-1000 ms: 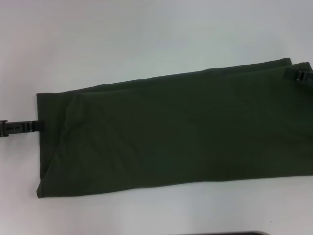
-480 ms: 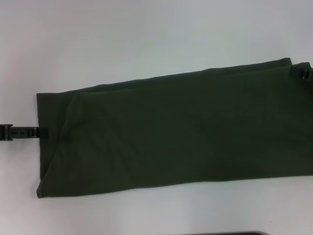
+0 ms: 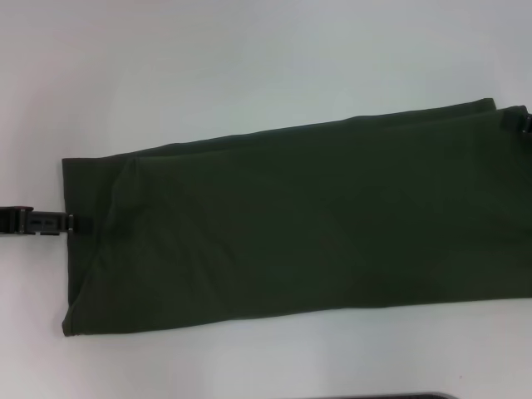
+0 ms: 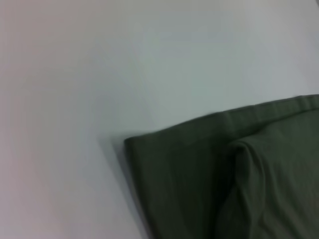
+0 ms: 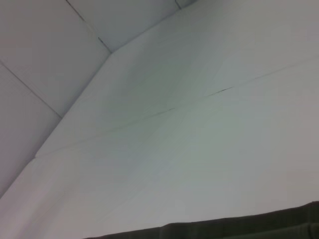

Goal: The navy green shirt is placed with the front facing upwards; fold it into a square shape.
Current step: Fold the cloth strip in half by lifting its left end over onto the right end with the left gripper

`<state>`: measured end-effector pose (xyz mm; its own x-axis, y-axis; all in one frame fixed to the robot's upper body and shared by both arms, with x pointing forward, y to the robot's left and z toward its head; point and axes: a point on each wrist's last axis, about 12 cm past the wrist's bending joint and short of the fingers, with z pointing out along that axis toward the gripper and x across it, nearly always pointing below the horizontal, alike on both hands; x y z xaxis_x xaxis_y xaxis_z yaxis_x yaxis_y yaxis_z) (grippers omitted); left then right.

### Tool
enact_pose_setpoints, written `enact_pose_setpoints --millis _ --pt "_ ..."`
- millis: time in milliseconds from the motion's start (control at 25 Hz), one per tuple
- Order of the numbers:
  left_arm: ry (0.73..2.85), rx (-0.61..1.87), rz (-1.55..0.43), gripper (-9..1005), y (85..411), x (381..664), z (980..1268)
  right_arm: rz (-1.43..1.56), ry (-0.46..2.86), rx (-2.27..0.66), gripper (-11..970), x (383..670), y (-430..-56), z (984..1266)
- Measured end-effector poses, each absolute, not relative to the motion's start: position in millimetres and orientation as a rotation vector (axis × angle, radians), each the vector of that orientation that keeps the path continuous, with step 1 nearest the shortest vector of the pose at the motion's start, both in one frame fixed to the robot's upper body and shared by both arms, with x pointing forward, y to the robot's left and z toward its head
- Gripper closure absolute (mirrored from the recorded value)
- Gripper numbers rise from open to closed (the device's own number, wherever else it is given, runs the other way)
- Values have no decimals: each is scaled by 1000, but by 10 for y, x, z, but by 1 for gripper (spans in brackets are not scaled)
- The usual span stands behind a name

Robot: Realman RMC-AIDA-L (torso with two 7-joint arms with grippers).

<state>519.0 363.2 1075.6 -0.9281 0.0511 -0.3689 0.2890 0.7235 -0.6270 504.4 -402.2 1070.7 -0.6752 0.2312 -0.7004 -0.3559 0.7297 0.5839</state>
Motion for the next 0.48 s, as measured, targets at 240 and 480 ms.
enact_pose_setpoints --millis 240,480 --pt "2636 268 -1016 95 3589 5233 10761 920 2117 -80 44 5028 -4046 10706" --pt "2651 258 -1008 97 3579 5248 10760 914 2116 -79 45 5027 -4069 10717"
